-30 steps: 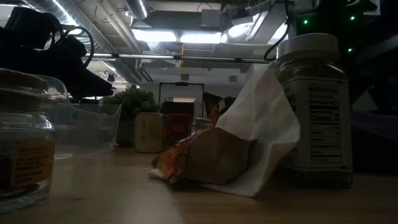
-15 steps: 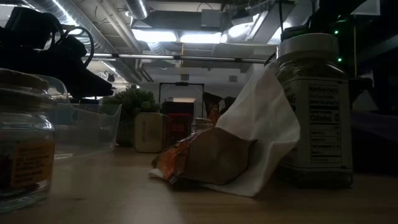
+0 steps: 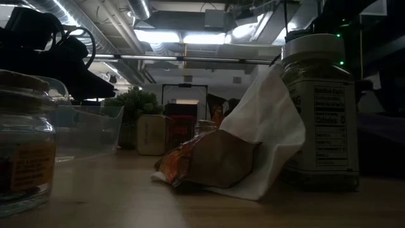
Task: Sort spices by type
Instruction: Put the top black seasoning can into the yellow bin
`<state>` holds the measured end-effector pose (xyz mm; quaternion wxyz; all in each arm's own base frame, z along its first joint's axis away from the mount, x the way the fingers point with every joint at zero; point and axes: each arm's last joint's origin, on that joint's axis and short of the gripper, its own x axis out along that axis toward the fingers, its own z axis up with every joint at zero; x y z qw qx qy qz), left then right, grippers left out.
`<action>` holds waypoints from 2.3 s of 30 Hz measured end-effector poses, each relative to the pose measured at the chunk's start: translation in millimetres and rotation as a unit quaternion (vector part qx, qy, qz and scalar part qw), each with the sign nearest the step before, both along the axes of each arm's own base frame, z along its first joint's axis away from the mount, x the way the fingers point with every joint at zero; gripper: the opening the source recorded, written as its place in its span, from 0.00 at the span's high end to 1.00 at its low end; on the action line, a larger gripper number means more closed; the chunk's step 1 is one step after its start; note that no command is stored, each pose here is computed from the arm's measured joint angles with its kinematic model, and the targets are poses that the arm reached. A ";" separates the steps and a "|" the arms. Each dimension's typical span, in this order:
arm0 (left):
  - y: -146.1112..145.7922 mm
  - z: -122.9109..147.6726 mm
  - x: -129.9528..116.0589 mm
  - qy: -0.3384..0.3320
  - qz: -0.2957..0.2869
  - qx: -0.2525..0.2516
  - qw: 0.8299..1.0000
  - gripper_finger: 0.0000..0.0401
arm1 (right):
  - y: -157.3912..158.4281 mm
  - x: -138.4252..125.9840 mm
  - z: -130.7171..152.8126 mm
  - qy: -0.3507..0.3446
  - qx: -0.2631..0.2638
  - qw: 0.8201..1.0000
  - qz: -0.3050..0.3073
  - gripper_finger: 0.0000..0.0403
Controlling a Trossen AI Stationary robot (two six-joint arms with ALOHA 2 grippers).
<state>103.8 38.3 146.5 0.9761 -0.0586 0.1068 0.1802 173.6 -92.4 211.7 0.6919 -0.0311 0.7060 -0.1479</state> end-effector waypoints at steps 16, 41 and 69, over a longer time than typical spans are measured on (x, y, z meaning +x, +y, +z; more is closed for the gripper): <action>0.0 0.0 0.0 -0.001 0.001 -0.002 1.000 0.45 | 4.2 -1.6 -25.6 -0.031 0.043 0.998 -0.032 0.40; 0.0 0.0 0.0 -0.001 0.000 -0.002 1.000 0.45 | -1.0 17.9 67.8 -0.105 0.083 0.990 -0.048 0.67; 0.0 0.1 0.0 -0.001 0.001 -0.002 1.000 0.45 | -148.4 29.1 35.8 -0.121 -0.008 0.990 -0.069 0.68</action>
